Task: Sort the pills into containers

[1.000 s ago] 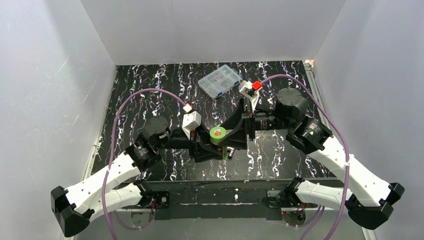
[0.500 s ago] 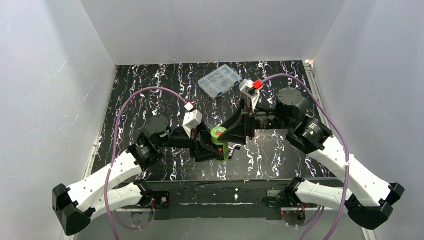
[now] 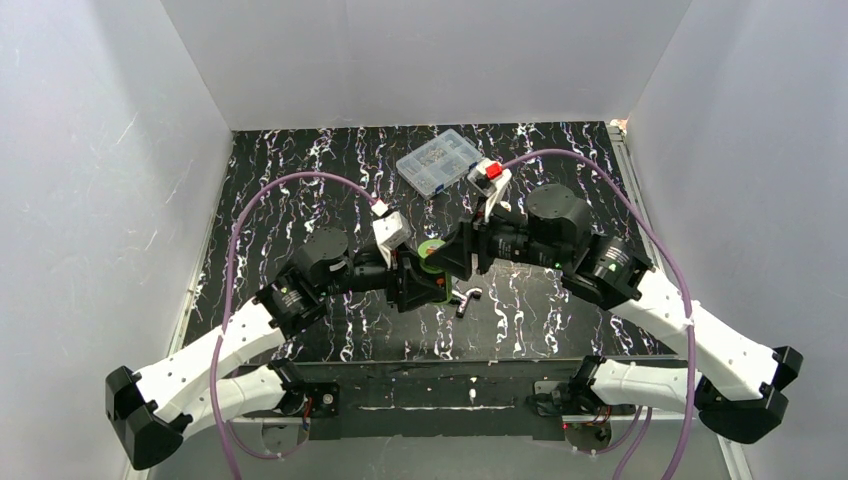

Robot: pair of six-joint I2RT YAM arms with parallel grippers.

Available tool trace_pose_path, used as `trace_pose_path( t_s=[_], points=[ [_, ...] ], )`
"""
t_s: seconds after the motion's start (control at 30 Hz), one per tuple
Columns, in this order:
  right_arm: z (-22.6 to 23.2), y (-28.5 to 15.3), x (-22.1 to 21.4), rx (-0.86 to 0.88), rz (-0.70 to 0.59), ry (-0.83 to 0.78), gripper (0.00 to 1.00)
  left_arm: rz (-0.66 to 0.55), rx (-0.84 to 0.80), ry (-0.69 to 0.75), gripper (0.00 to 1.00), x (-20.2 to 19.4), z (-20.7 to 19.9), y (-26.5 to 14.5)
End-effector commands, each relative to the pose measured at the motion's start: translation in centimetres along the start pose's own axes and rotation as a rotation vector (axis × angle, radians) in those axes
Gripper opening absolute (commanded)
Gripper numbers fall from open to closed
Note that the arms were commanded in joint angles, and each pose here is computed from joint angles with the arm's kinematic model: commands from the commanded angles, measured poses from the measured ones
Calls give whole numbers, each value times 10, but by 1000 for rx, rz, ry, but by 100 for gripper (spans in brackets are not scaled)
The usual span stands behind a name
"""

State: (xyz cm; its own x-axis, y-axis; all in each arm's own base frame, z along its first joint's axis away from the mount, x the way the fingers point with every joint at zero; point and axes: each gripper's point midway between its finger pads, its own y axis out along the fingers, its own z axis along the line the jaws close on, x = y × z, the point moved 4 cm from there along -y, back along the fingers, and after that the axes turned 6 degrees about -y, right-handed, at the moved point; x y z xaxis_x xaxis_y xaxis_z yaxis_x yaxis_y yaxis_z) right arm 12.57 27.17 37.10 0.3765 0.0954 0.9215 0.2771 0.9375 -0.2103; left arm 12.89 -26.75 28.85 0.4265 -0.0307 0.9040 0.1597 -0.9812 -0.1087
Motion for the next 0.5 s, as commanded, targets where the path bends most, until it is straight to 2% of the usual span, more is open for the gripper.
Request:
trace_pose_path(
  t_s=[0.0, 0.23, 0.33, 0.4, 0.47],
  points=[
    [-18, 8, 7, -258, -7, 15, 30, -81, 201, 73, 0, 32, 23, -3],
    [-35, 29, 1, -540, -9, 67, 30, -124, 306, 83, 0, 43, 37, -4],
    [-35, 34, 4, -587, -23, 102, 36, -138, 326, 90, 0, 47, 40, -3],
    [-33, 38, 7, -586, -29, 107, 47, -135, 315, 92, 0, 47, 39, -2],
    [-31, 40, 9, -569, -33, 107, 68, -122, 297, 93, 0, 45, 37, -1]
  ],
)
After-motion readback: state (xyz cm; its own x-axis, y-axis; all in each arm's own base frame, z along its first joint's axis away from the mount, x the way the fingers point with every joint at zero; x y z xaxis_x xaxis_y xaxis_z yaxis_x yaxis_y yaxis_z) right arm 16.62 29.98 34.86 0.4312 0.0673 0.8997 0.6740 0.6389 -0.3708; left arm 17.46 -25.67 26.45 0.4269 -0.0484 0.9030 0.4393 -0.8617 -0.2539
